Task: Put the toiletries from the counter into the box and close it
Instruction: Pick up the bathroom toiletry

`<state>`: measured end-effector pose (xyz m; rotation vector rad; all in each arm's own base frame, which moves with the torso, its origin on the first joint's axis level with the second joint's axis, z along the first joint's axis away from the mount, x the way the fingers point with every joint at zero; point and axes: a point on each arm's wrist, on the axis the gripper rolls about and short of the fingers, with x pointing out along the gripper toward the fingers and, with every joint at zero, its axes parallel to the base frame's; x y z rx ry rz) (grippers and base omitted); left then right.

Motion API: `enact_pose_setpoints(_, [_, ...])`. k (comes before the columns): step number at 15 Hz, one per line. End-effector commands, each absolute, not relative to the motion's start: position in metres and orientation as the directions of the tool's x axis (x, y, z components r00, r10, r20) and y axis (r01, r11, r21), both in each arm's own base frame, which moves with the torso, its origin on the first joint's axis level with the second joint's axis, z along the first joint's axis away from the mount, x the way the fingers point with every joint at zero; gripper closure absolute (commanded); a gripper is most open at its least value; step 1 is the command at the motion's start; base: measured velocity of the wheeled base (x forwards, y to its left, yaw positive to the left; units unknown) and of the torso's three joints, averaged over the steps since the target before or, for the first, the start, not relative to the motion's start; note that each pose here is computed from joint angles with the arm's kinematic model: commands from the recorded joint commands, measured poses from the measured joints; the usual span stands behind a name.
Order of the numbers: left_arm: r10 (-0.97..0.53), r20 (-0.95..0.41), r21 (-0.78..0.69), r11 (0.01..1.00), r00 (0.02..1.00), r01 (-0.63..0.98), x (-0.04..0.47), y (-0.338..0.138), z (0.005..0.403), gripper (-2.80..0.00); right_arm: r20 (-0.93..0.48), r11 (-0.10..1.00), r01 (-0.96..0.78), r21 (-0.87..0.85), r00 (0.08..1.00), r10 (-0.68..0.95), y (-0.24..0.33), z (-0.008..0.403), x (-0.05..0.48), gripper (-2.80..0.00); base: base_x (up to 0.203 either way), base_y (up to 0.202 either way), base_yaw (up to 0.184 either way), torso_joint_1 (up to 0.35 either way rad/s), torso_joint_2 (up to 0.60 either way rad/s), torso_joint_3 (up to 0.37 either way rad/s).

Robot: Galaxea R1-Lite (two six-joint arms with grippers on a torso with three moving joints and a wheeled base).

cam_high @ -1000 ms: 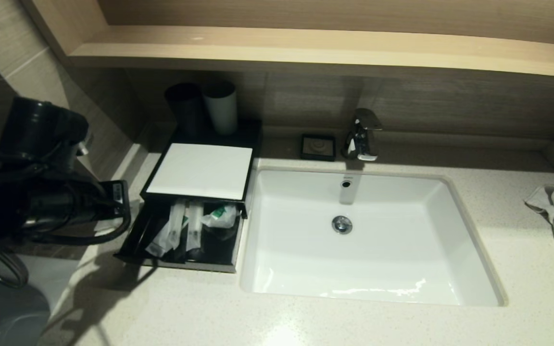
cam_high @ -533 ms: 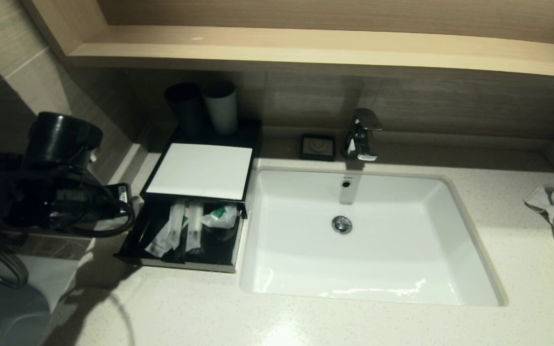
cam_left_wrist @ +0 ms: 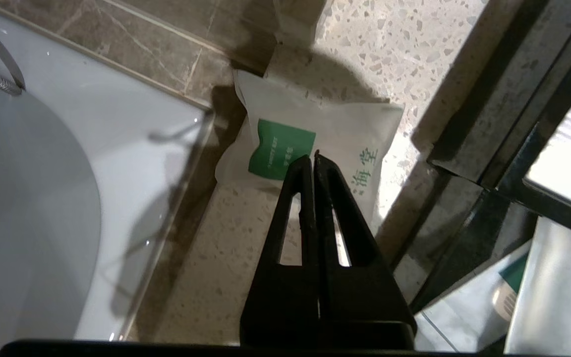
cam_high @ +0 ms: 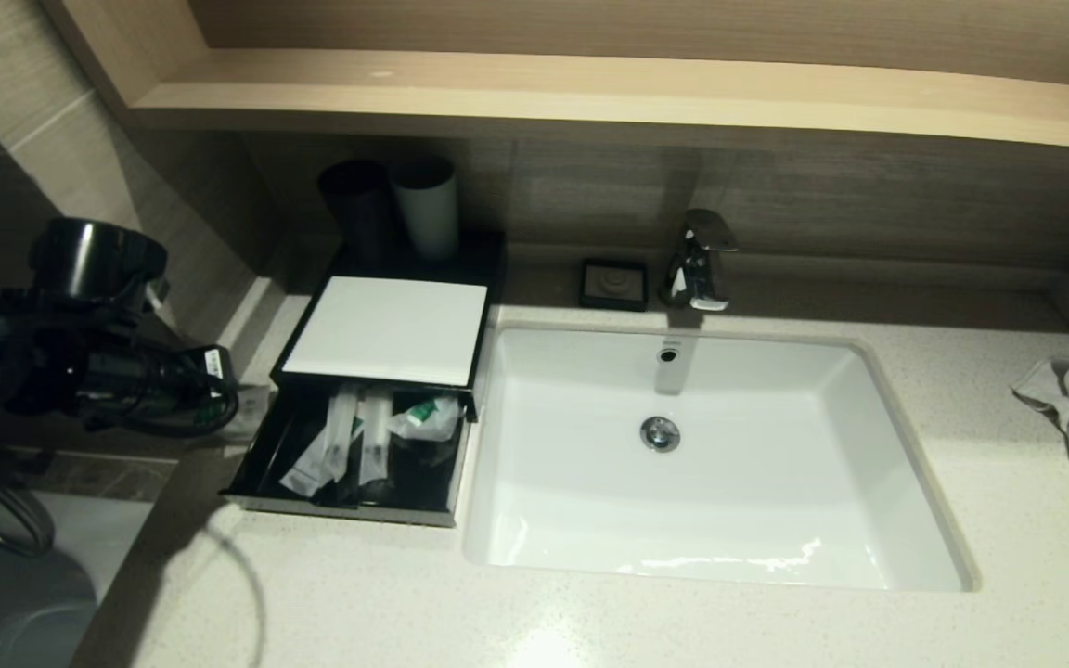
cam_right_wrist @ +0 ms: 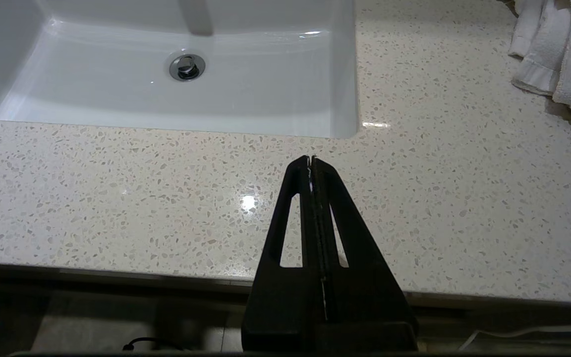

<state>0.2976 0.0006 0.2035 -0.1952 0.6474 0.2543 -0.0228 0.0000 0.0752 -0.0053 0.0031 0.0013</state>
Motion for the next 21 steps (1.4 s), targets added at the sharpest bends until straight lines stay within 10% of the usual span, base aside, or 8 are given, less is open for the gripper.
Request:
enact_pose_setpoints(1, [0.187, -0.621, -0.091, 0.948, 0.762, -0.307, 0.304, 0.007, 0.198, -2.8, -0.003, 1.0, -0.002, -0.006, 1.0, 0.002, 0.0, 0.075, -0.023, 0.0, 0.0, 0.0, 0.0, 0.0, 0.0, 0.0])
enact_pose_setpoints(21, [0.185, -0.641, -0.088, 0.946, 0.745, -0.311, 0.321, 0.017, 0.178, -2.8, -0.003, 1.0, -0.002, -0.006, 1.0, 0.002, 0.0, 0.075, -0.023, 0.0, 0.0, 0.0, 0.0, 0.0, 0.0, 0.0])
